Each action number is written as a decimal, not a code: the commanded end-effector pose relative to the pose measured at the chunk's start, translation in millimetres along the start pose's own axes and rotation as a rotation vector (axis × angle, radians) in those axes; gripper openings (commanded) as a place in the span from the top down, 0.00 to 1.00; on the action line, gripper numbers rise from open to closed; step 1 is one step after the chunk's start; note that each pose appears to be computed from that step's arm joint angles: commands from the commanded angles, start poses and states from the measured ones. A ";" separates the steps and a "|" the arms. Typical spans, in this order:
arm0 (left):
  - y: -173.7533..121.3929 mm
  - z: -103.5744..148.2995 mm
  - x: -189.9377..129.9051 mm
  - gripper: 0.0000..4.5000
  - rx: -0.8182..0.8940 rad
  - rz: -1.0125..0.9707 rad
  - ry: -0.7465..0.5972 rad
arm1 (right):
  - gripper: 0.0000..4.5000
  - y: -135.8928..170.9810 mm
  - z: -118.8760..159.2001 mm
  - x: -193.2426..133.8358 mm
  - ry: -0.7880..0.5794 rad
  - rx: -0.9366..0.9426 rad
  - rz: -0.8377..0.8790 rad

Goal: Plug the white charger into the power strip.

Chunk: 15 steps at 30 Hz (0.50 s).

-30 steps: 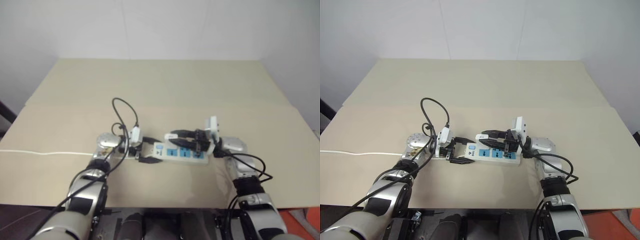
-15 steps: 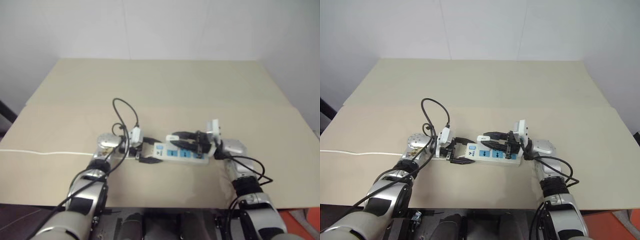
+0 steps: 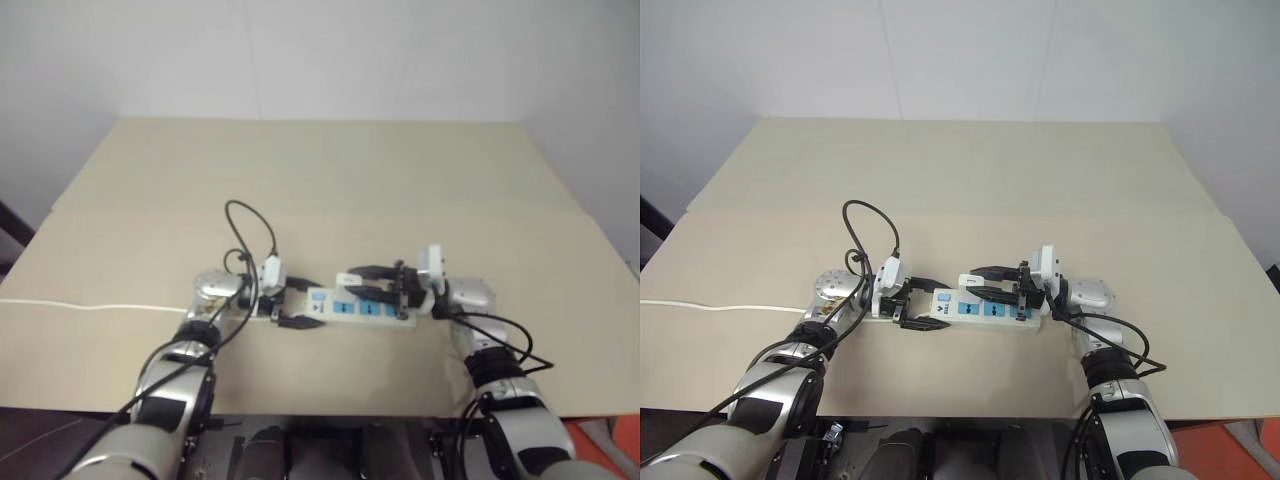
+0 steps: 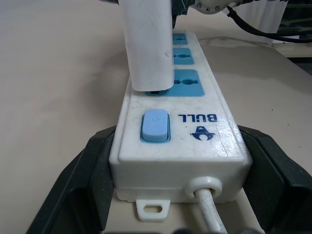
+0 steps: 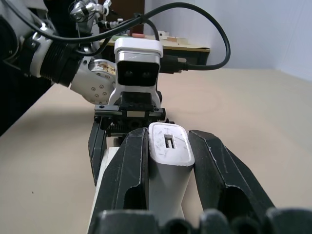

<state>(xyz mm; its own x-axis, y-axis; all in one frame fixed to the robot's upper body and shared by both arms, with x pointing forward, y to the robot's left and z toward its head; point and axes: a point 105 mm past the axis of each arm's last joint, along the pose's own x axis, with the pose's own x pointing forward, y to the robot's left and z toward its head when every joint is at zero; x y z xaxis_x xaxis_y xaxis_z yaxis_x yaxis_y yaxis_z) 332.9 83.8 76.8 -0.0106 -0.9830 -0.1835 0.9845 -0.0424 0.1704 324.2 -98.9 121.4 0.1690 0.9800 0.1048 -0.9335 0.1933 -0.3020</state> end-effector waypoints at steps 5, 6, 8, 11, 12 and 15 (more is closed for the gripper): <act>5.1 12.1 -6.9 0.27 0.063 -0.001 -0.001 | 0.76 16.1 -34.1 -12.0 0.174 0.031 0.037; 5.1 12.1 -6.8 0.27 0.063 -0.001 -0.001 | 0.76 16.6 -35.8 -11.2 0.184 0.033 0.041; 5.2 12.1 -7.0 0.27 0.064 0.000 -0.001 | 0.76 13.6 -38.3 -7.7 0.198 0.065 0.030; 5.0 11.9 -7.2 0.27 0.064 0.001 0.000 | 0.76 13.0 -40.6 -7.2 0.210 0.077 0.030; 4.8 11.7 -7.3 0.27 0.064 0.002 0.000 | 0.76 13.6 -41.4 -7.7 0.213 0.083 0.033; 4.5 11.2 -7.7 0.27 0.062 0.005 -0.001 | 0.76 14.7 -42.2 -8.3 0.213 0.092 0.035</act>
<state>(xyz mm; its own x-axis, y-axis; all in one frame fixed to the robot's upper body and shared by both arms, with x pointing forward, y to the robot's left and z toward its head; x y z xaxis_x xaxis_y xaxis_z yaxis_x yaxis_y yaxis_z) 333.1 88.6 74.0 0.0053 -0.9812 -0.1930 0.9867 -0.0263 0.1606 325.1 -88.4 117.0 0.1493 0.9878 0.0432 -0.9278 0.1551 -0.3394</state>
